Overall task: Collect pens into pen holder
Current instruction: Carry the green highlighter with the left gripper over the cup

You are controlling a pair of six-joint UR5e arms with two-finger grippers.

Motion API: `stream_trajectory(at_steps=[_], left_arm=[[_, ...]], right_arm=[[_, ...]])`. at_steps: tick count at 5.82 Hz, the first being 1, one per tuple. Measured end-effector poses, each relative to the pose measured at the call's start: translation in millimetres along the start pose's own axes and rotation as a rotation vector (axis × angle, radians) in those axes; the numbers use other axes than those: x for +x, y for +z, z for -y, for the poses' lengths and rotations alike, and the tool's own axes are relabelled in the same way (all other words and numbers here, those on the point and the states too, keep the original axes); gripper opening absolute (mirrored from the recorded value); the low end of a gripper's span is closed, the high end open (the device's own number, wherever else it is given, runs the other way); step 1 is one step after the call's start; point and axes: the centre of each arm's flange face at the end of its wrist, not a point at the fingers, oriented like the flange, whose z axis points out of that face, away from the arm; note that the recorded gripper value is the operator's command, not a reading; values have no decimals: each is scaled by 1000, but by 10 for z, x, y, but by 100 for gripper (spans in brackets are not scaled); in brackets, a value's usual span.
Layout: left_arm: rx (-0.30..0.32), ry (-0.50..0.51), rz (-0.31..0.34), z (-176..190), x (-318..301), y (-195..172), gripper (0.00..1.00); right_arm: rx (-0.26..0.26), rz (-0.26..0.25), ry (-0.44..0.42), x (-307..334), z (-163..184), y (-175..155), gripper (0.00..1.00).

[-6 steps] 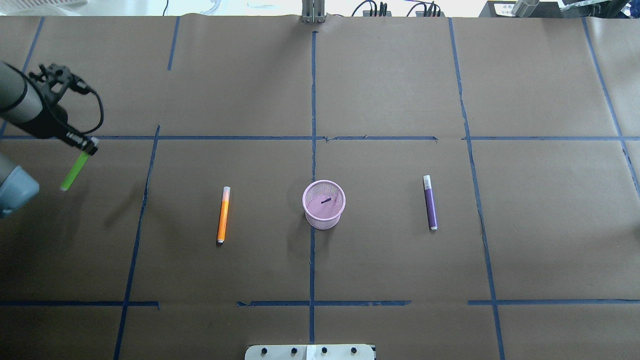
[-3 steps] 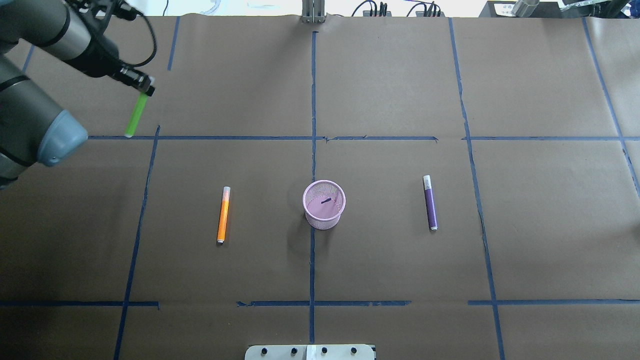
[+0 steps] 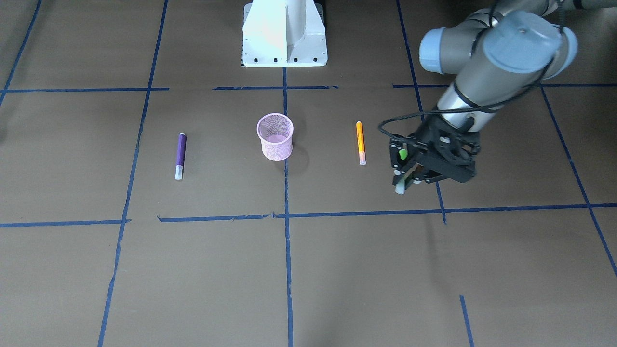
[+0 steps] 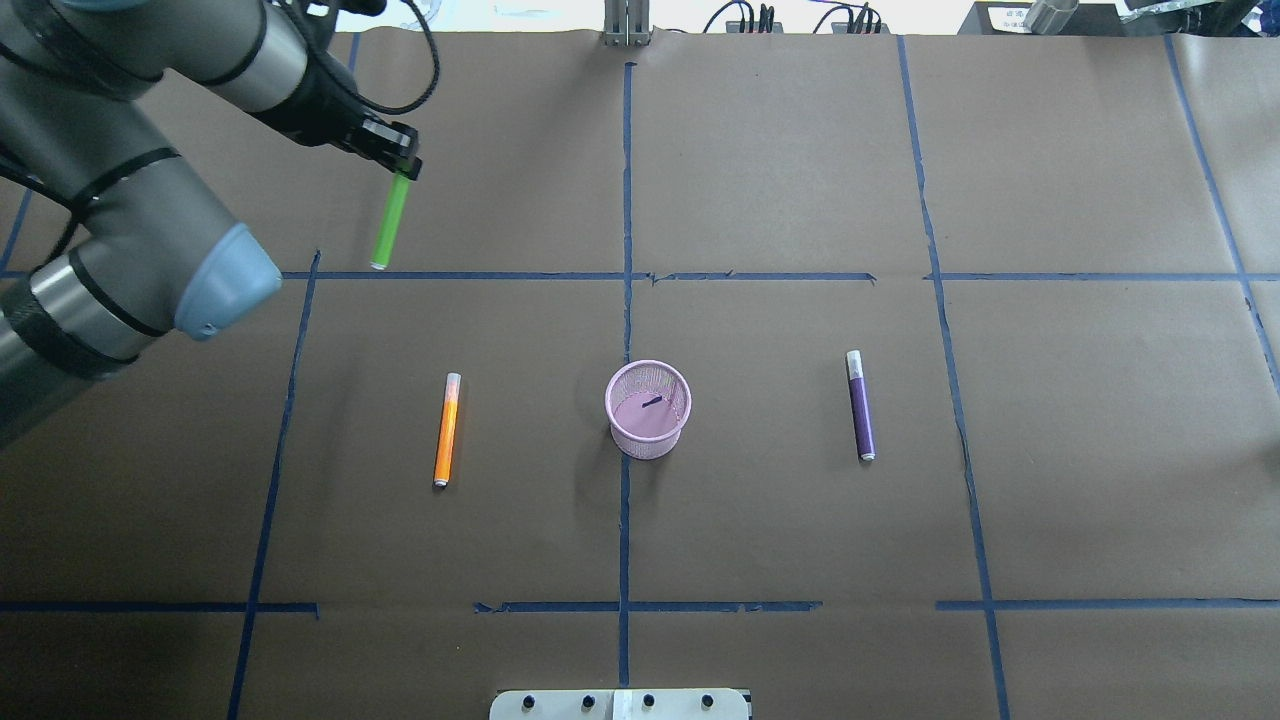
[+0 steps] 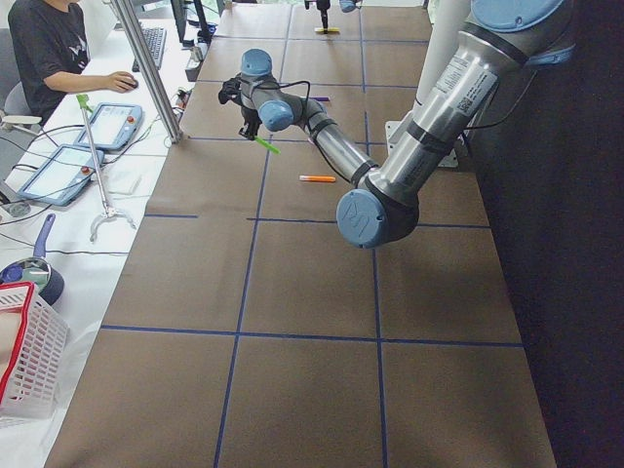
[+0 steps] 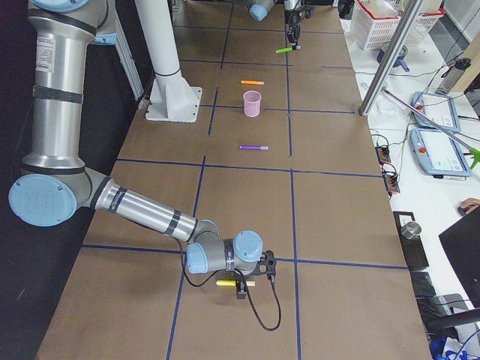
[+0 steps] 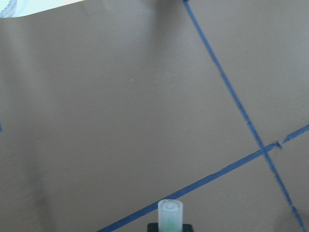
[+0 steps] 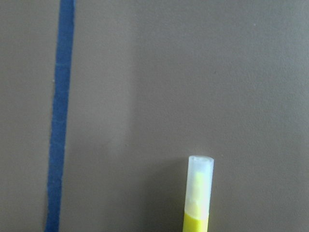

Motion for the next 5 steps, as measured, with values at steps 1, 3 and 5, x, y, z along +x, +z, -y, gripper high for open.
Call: stream_trajectory(at_steps=[1, 3, 5], left_arm=[[35, 24, -1, 12, 330, 78, 0], [186, 98, -37, -194, 1094, 363, 0], [313, 69, -195, -425, 1655, 376, 0]], right_arm=[[10, 1, -8, -2, 3, -4, 100], [14, 2, -11, -3, 5, -7, 100], [17, 2, -13, -16, 14, -20, 100]])
